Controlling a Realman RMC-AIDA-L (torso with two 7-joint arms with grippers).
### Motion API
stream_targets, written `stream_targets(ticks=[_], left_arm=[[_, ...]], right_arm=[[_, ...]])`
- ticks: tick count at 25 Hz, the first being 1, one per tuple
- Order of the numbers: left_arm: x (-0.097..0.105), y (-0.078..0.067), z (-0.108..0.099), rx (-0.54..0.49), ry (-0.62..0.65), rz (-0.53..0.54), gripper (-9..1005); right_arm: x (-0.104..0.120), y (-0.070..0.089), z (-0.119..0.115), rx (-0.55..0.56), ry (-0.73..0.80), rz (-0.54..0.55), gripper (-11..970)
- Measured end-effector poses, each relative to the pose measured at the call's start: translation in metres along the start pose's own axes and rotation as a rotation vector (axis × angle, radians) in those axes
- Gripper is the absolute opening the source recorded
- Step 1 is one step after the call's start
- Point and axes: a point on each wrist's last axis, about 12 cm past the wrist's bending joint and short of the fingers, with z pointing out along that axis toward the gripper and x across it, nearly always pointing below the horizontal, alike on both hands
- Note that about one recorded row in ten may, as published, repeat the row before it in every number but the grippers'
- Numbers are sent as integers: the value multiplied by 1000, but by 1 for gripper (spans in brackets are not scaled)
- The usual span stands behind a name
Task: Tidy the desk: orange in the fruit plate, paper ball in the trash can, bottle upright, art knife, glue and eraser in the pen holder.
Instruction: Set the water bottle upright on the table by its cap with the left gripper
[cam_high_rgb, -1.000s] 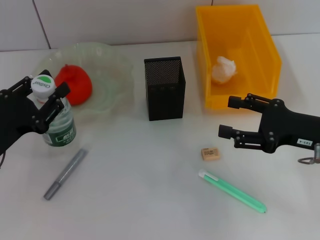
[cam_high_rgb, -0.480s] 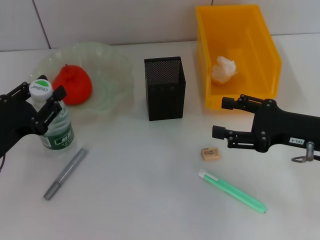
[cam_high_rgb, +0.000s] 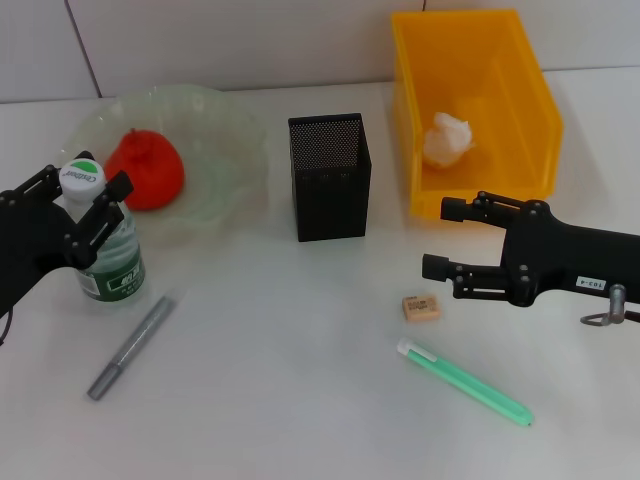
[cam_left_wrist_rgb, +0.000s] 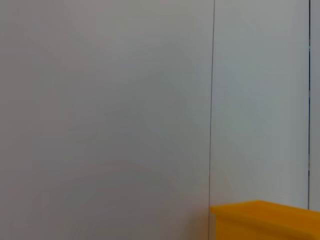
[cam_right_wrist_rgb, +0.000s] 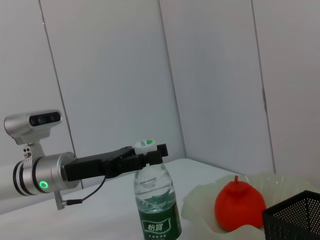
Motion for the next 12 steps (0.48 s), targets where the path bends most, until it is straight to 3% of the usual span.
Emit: stream_targets(ticks=[7, 12], left_arm=[[2, 2, 2, -29, 8, -9, 432], [-1, 1, -1, -26, -17, -12, 632]], right_arm=[[0, 0, 0, -1, 2, 0, 832], [0, 0, 0, -2, 3, 0, 832]])
